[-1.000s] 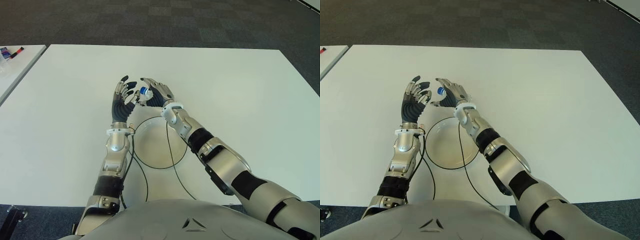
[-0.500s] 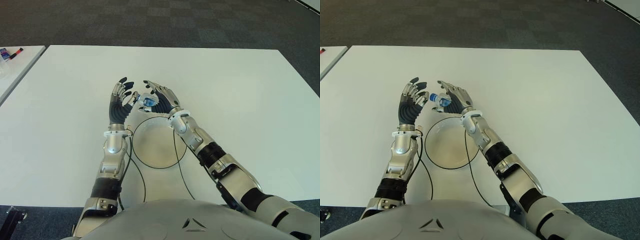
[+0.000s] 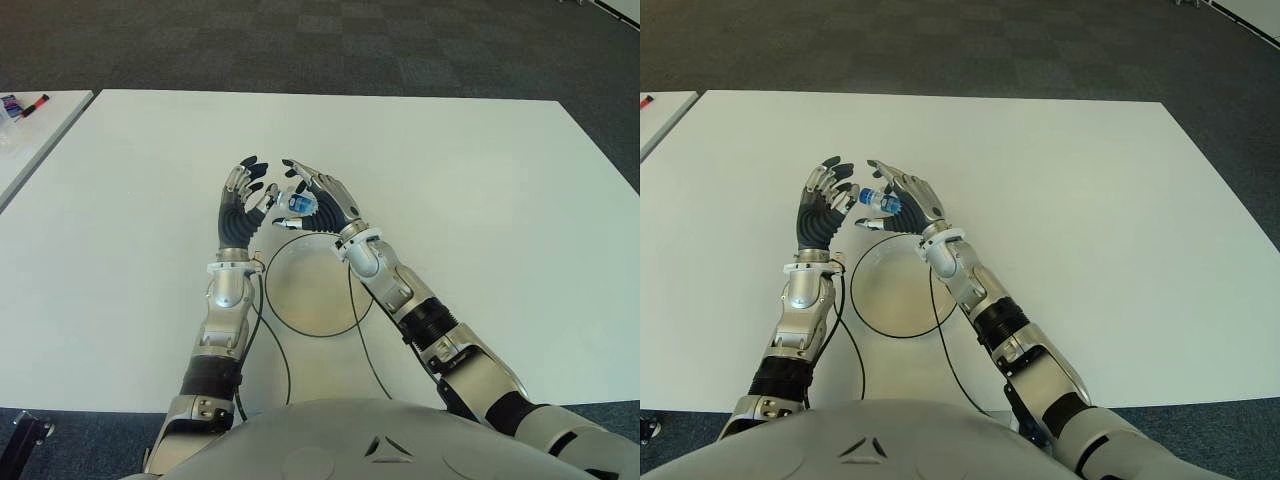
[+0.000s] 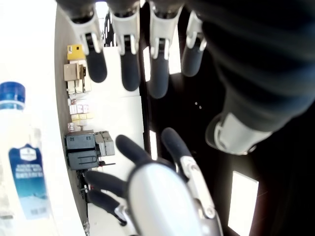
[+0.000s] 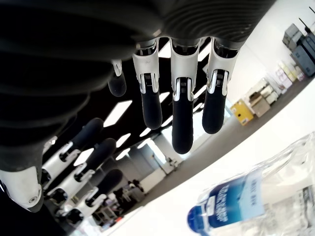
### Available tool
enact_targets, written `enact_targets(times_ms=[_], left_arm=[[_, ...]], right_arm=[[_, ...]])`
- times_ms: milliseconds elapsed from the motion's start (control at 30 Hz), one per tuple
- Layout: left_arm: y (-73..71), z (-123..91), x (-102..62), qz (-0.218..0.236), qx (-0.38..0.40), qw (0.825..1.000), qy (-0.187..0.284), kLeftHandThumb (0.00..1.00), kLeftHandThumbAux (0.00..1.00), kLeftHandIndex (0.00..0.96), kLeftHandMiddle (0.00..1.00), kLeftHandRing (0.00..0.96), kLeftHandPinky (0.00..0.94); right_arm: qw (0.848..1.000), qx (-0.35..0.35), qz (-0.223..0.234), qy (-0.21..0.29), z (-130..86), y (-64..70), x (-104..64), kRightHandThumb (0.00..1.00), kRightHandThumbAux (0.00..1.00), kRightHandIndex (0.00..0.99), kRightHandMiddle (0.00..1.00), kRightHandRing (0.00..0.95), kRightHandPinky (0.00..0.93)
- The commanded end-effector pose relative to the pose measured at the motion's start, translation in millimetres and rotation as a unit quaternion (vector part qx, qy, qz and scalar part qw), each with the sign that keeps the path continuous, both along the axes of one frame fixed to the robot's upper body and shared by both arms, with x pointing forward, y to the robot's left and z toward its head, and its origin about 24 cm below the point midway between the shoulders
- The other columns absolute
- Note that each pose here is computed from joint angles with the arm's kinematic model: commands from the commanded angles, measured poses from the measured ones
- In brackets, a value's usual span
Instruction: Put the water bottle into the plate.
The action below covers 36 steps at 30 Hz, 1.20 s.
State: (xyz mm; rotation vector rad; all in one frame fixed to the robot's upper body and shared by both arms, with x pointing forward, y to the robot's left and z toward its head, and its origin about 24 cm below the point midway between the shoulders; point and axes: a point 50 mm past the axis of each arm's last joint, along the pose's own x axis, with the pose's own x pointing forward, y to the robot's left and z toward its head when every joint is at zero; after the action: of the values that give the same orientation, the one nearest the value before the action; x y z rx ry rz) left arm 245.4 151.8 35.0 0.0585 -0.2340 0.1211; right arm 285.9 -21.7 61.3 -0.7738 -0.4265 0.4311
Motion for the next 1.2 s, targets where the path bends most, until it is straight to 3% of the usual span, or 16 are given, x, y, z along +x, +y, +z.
enact_targets(times_ms=[33,367,1200], left_arm=[[2.3,-4.1,-1.0,-0.001,0.002,1.000,0.010,0.388,0.657,0.192,0.253,0.222,0.219],[3.4,-5.0,-0.3,0.000,0.000,1.000,0.012,0.386,0.656,0.202,0.246,0.216,0.209],[6.1,-7.3,-1.3,0.007,-0.001,1.000,0.018,0.396,0.644,0.203,0.245,0.202,0.188]], right_arm=[[1.000,0.004,0.004,0.013,-0.5,-5.0,-1.3,0.461,0.574,0.035,0.254,0.373,0.459],[1.000,0.004,0.011,0.026,-0.1,-5.5,-0.3,0.463,0.580,0.034,0.271,0.372,0.428],[1.000,0.000,0.009,-0.009,-3.0,-3.3,3.9,0.496,0.570,0.066,0.392,0.486,0.522]])
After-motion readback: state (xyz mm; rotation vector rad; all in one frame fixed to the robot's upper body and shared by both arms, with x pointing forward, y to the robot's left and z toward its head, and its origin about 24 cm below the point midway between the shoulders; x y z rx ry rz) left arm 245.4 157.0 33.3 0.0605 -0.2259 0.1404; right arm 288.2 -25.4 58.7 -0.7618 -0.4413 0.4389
